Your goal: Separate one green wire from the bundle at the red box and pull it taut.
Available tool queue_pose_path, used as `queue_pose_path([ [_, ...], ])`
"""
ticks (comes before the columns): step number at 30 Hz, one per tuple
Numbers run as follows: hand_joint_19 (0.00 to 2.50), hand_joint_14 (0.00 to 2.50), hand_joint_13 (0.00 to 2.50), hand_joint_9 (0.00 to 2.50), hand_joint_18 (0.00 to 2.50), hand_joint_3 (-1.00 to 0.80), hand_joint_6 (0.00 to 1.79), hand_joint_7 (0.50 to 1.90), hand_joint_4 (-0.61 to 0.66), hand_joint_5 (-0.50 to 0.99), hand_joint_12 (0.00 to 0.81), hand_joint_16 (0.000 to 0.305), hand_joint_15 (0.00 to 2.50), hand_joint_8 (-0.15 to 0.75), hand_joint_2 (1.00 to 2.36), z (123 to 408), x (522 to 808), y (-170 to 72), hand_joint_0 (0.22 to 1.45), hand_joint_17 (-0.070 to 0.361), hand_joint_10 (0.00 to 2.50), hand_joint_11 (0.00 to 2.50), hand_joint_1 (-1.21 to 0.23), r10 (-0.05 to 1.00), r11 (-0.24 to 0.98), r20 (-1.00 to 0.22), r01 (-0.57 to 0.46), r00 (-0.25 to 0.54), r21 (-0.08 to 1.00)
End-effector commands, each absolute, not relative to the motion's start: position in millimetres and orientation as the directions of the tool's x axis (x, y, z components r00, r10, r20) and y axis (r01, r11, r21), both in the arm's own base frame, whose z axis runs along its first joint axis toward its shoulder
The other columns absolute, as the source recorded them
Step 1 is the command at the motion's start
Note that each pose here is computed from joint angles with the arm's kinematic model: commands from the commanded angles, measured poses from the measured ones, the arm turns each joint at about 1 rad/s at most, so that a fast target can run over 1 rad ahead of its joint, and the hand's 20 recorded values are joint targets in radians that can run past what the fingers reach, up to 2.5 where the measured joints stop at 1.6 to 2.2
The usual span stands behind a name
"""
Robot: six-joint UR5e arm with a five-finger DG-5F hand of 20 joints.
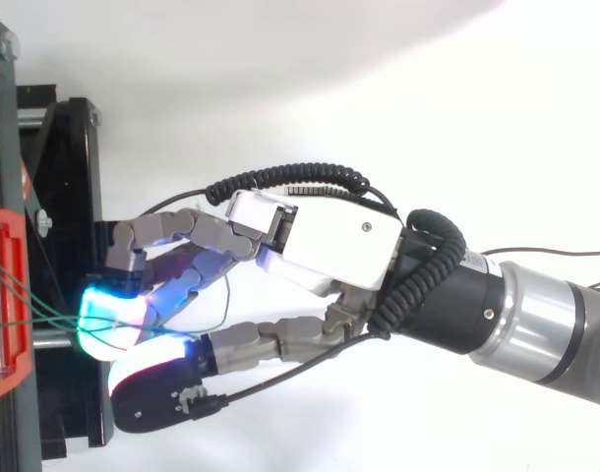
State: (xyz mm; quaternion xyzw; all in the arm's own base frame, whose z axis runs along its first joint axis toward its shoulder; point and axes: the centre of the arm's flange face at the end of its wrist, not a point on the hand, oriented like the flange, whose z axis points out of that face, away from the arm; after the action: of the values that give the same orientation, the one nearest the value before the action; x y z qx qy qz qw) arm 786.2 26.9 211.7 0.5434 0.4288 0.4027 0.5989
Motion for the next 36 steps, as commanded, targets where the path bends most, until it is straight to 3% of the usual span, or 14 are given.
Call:
queue_pose_path([
  [1, 0.35, 0.01, 0.65, 0.92, 0.55, -0.28, 0.81, 1.06, 0.15, -0.17, 0.367, 0.053, 0.30, 0.267, 1.01, 212.7, 786.5, 27.1, 0.59, 0.120, 0.02, 0.63, -0.68, 0.949, 0.076, -0.067, -0.017, 0.307, 0.997],
  [7, 0.36, 0.01, 0.65, 0.92, 0.56, -0.34, 0.87, 1.00, 0.18, -0.18, 0.367, 0.052, 0.30, 0.267, 1.01, 215.7, 787.7, 27.4, 0.60, 0.118, 0.02, 0.65, -0.69, 0.951, 0.054, -0.043, -0.026, 0.307, 0.998],
  [11, 0.36, 0.01, 0.67, 0.97, 0.57, -0.40, 0.87, 1.03, 0.19, -0.16, 0.367, 0.052, 0.30, 0.273, 1.01, 218.9, 787.7, 28.3, 0.58, 0.117, 0.02, 0.66, -0.64, 0.954, 0.046, -0.039, -0.017, 0.296, 0.999],
  [15, 0.37, 0.01, 0.67, 0.97, 0.59, -0.32, 0.87, 1.10, 0.17, -0.16, 0.365, 0.051, 0.31, 0.274, 1.01, 224.1, 787.3, 26.6, 0.59, 0.116, 0.02, 0.68, -0.63, 0.957, 0.037, -0.037, 0.007, 0.289, 0.999],
  [26, 0.37, 0.01, 0.69, 0.98, 0.61, -0.19, 0.91, 1.11, 0.10, -0.17, 0.367, 0.051, 0.33, 0.279, 1.02, 232.5, 782.3, 25.7, 0.60, 0.114, 0.02, 0.73, -0.70, 0.959, 0.012, -0.030, 0.066, 0.282, 0.998],
  [32, 0.36, 0.01, 0.69, 0.97, 0.61, -0.33, 0.91, 1.06, 0.11, -0.17, 0.363, 0.051, 0.32, 0.270, 1.01, 246.2, 777.3, 23.1, 0.63, 0.114, 0.02, 0.74, -0.78, 0.958, 0.010, -0.032, 0.076, 0.284, 0.997],
  [36, 0.38, 0.01, 0.69, 0.99, 0.63, -0.49, 0.90, 1.04, 0.15, -0.17, 0.360, 0.050, 0.32, 0.266, 1.00, 248.9, 776.1, 20.4, 0.61, 0.113, 0.02, 0.73, -0.73, 0.958, 0.011, -0.034, 0.081, 0.286, 0.997],
])
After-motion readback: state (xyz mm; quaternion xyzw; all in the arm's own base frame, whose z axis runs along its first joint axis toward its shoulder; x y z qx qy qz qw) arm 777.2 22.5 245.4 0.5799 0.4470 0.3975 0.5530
